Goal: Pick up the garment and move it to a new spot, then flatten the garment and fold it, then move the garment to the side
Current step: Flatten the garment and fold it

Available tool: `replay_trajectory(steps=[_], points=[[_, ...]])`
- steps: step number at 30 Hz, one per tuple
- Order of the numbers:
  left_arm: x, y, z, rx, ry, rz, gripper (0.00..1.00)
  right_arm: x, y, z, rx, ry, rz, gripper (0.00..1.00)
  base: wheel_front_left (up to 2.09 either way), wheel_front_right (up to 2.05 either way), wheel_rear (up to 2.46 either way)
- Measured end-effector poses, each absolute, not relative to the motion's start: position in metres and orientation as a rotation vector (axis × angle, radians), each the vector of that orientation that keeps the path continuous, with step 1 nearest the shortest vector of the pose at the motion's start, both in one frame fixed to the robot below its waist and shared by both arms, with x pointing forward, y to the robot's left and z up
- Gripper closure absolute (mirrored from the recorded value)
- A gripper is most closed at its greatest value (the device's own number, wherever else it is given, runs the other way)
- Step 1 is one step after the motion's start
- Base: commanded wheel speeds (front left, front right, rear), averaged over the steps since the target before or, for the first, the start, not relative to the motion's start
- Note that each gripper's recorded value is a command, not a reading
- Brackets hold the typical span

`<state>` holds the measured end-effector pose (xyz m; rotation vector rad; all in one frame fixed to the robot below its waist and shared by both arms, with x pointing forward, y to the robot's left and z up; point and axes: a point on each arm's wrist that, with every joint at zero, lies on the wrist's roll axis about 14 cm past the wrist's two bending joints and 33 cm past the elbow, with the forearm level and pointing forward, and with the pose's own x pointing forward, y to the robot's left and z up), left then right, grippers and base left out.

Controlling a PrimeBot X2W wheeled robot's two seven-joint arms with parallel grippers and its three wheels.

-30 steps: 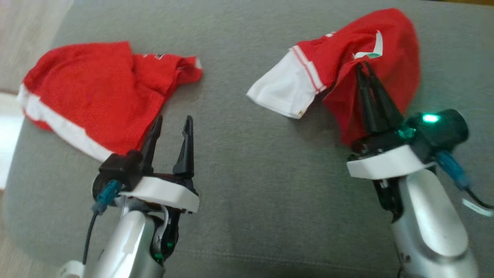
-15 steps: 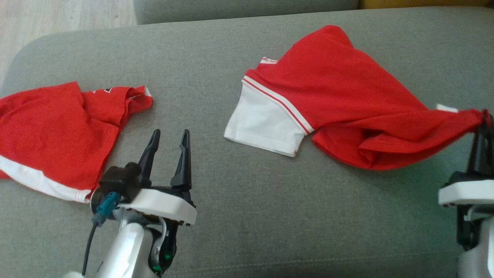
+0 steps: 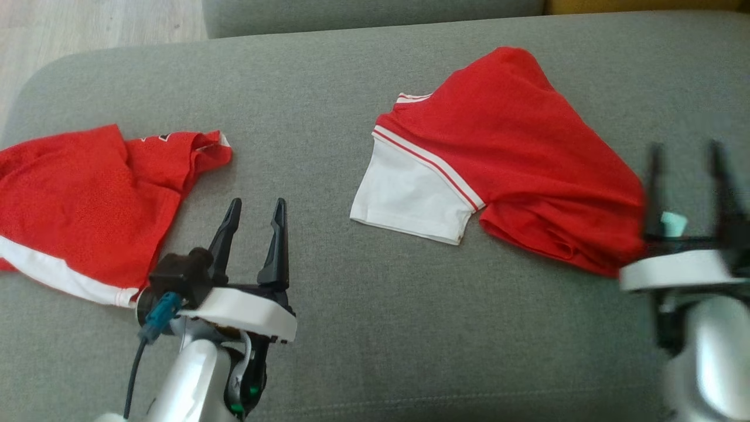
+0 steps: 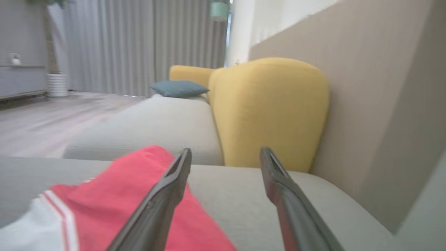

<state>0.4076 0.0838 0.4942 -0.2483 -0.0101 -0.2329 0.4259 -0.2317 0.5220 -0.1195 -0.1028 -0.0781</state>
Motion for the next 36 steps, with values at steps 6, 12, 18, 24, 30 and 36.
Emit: replay_trajectory(steps=[6, 12, 18, 24, 30, 36], points=[[0.407, 0.085, 0.497, -0.247, -0.018, -0.232, 0.0, 0.41, -0.152, 0.523, -0.103, -0.128, 0.158, 0.0, 0.0, 0.0, 0.0], [0.404, 0.089, 0.503, -0.245, -0.034, -0.222, 0.0, 0.396, -0.122, 0.509, -0.089, -0.092, 0.248, 0.0, 0.0, 0.0, 0.0], [0.397, 0.098, 0.502, -0.241, -0.035, -0.198, 0.0, 0.398, -0.101, 0.508, -0.083, -0.095, 0.309, 0.0, 0.0, 0.0, 0.0], [0.39, 0.114, 0.49, -0.238, -0.003, -0.149, 0.0, 0.398, -0.035, 0.472, -0.113, -0.001, 0.522, 0.0, 0.0, 0.0, 0.0], [0.384, 0.128, 0.481, -0.25, 0.024, -0.102, 0.0, 0.414, 0.0, 0.436, -0.176, 0.097, 0.647, 0.0, 0.0, 0.0, 0.0], [0.38, 0.145, 0.472, -0.253, 0.05, -0.042, 0.0, 0.425, 0.019, 0.395, -0.23, 0.242, 0.716, 0.0, 0.0, 0.0, 0.0]])
